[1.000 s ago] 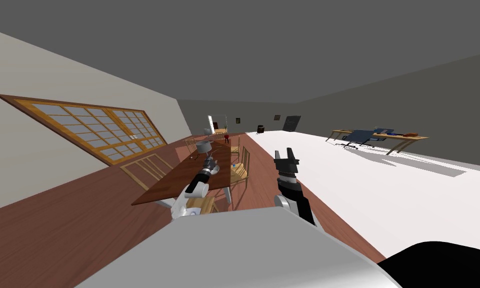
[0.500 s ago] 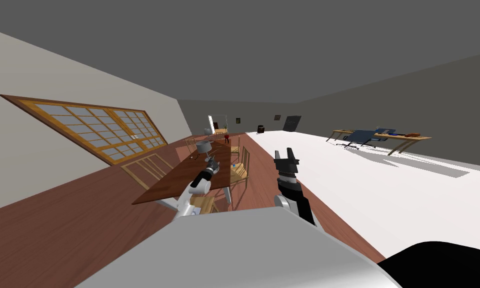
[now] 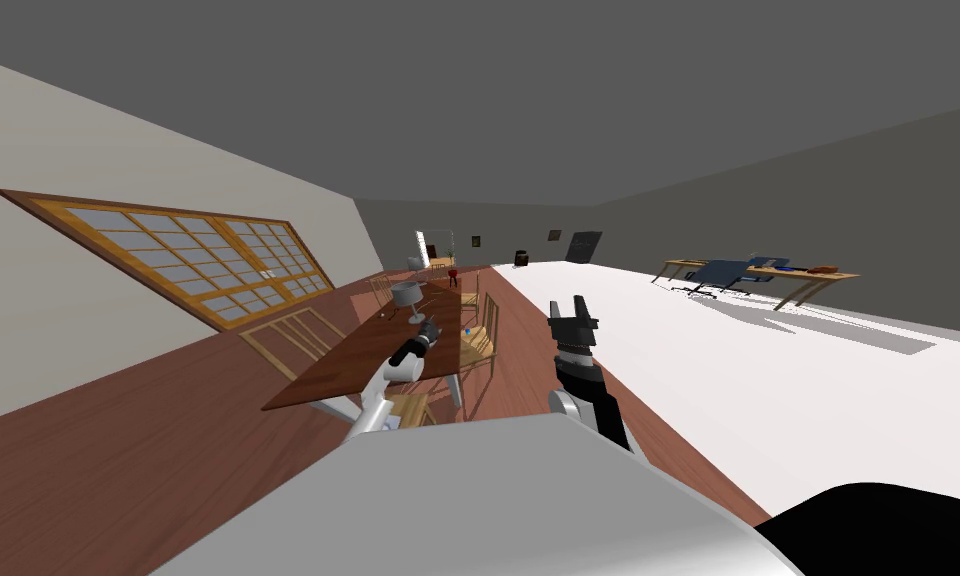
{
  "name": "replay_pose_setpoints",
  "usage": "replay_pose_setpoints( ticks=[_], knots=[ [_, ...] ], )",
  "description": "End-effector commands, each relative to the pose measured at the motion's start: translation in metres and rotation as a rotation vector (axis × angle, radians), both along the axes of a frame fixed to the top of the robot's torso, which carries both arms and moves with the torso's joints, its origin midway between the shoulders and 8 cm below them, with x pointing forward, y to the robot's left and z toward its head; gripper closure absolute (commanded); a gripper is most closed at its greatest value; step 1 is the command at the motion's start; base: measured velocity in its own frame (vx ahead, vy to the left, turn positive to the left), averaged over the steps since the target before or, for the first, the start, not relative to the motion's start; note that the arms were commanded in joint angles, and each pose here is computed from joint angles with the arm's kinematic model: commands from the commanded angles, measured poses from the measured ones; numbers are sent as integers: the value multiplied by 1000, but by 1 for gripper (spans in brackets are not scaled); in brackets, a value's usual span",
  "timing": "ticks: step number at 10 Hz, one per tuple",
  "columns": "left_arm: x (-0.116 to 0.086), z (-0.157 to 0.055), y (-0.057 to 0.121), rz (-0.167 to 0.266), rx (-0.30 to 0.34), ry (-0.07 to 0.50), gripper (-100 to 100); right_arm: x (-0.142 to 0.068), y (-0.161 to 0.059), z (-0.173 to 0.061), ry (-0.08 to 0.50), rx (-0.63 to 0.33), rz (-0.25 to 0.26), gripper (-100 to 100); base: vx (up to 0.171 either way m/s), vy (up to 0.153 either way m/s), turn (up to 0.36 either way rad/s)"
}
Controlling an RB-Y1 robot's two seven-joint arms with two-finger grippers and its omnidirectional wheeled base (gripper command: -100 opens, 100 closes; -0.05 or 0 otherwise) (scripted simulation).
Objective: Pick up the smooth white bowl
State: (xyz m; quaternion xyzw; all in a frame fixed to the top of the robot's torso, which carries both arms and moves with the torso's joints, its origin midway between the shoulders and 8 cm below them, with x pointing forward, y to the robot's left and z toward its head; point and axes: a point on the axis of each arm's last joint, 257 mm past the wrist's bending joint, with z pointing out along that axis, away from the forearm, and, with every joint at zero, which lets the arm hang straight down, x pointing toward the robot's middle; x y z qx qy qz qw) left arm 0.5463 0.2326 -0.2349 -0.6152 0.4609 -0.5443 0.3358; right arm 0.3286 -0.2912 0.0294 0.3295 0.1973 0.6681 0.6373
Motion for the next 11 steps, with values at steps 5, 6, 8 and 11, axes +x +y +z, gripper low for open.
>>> replay_pose_setpoints(
  ticks=[5,6,8,11],
  knots=[
    [7,-58,7,1,11,209,-100,0,0,0,0,0,0,0,9,-6,-15],
    [7,-60,7,1,12,214,-100,0,0,0,0,0,0,0,9,-3,-13],
    [7,-77,13,8,21,277,-100,0,0,0,0,0,0,0,11,-3,-20],
    [4,-107,30,29,45,395,-100,0,0,0,0,0,0,0,12,-3,-26]
  ],
)
